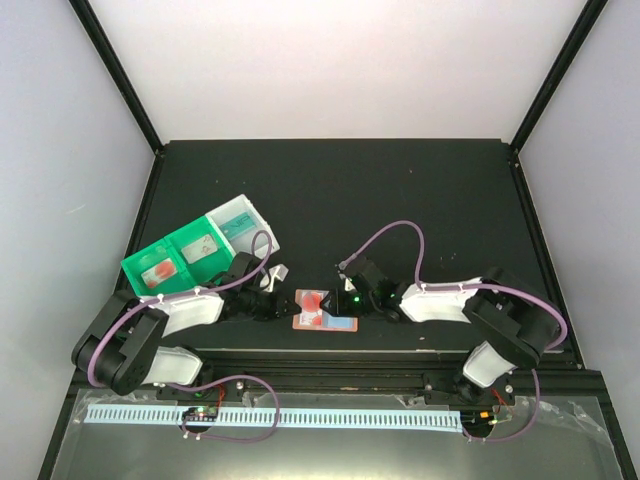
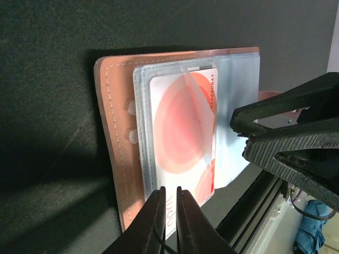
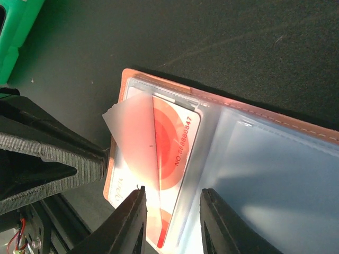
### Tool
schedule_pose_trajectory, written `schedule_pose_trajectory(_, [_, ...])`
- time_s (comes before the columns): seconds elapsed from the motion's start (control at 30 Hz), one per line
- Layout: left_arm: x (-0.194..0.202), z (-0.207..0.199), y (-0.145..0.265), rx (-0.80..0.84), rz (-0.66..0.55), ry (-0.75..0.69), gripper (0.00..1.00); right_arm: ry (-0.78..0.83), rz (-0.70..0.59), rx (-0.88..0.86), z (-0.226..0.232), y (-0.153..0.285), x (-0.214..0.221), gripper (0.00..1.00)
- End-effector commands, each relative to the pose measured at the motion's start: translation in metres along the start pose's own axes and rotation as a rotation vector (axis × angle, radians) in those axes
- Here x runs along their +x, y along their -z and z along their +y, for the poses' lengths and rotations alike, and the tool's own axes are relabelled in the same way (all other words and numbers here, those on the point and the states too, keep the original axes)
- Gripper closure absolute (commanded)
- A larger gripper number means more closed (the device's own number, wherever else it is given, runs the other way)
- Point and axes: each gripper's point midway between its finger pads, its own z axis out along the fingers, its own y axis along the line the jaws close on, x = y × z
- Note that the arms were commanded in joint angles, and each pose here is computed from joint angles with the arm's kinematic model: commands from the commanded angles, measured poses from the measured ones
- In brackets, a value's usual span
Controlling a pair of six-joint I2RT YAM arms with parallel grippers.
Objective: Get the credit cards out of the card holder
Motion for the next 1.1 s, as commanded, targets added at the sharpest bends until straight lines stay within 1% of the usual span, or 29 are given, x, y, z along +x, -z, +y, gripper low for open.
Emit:
schedule_pose_trajectory(0.0, [0.001, -0.001, -0.003, 0.020, 0.002, -0.015, 0.93, 0.015, -0.023, -0.030, 0.011, -0.005, -0.009, 0.72])
schedule_pose_trajectory(0.43, [0.004, 0.007, -0.006, 0.001, 0.000, -0.001, 0.97, 0.008, -0.003, -0.011, 0.004, -0.017, -0.008, 0.74])
schedule_pose_trajectory(0.5, [0.005, 0.008, -0.007, -0.004, 0.001, 0.001, 0.98, 0.001, -0.003, -0.006, 0.002, -0.019, -0.006, 0.76])
schedule_pose_trajectory(0.8, [0.006, 0.011, -0.008, -0.012, 0.000, 0.003, 0.98, -0.005, -0.014, 0.019, -0.006, -0.019, -0.006, 0.82])
schedule_pose_trajectory(1.07, [0.007, 0.014, -0.009, -0.022, 0.004, 0.009, 0.99, -0.003, -0.034, 0.038, -0.012, -0.016, -0.006, 0.91])
